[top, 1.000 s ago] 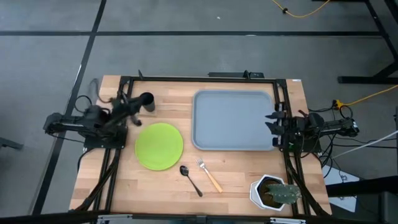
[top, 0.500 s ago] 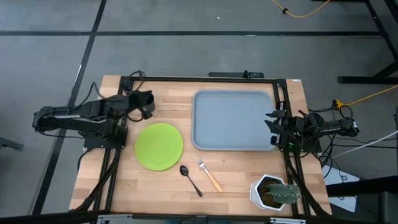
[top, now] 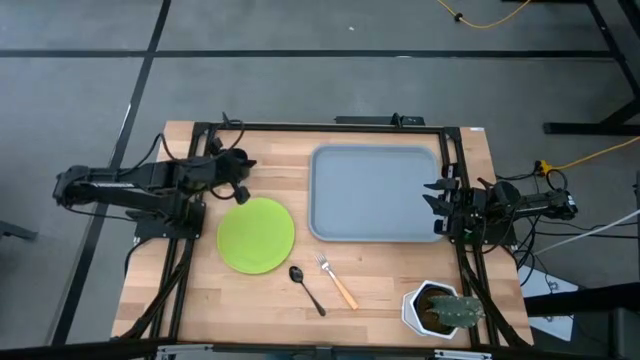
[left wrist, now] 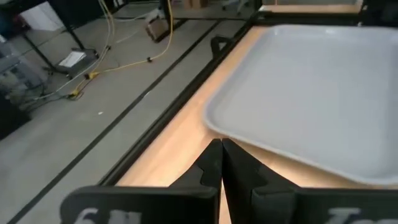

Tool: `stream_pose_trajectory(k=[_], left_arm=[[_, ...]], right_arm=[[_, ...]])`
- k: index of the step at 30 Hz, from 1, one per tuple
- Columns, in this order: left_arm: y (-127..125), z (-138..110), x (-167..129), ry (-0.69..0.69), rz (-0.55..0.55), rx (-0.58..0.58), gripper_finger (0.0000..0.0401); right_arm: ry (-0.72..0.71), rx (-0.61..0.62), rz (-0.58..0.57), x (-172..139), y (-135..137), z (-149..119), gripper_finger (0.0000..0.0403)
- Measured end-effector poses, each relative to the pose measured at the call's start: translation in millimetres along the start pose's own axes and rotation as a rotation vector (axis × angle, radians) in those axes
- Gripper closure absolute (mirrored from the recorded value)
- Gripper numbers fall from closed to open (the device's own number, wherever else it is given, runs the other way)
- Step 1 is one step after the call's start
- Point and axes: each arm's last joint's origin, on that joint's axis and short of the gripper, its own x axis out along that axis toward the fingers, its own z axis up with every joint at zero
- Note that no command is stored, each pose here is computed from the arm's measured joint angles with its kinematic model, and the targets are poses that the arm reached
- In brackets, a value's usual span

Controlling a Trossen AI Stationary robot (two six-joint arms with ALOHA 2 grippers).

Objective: Pick and place plate/cup/fork/spoon on tray
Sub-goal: Put the black cup on the gray serving tray

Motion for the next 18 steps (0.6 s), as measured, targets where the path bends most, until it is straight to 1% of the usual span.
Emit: stream_pose_trajectory(k=[3, 6, 9, 11, 14, 15, 16, 17, 18], left_arm=[[-1, -2, -2, 0.008, 0.066, -0.021, 0.0388], [0, -8, -3, 0.048, 0.119, -0.01, 0.0361], [3, -12, -2, 0.088, 0.149, -0.03, 0.0334], [5, -13, -1, 0.104, 0.144, -0.046, 0.0325], [9, -13, 2, 0.119, 0.11, -0.065, 0.0322], [10, -13, 3, 0.125, 0.104, -0.053, 0.0322], [12, -13, 4, 0.133, 0.103, -0.037, 0.0323], [15, -14, 5, 0.141, 0.114, -0.045, 0.0324], [19, -14, 7, 0.153, 0.135, -0.079, 0.0324]], right_arm=[[0.002, 0.0, 0.001, 0, 0, 0, 0.0283], [0.002, 0.0, 0.001, 0, 0, 0, 0.0283], [0.002, 0.0, 0.001, 0, 0, 0, 0.0283], [0.002, 0.0, 0.001, 0, 0, 0, 0.0283], [0.002, -0.002, 0.0, 0, 0, 0, 0.0283], [0.002, -0.004, 0.001, 0, 0, 0, 0.0283], [0.002, -0.005, 0.0, 0, 0, 0, 0.0283], [0.001, -0.005, 0.0, 0, 0, 0, 0.0283], [0.001, -0.005, 0.0, 0, 0, 0, 0.0283]])
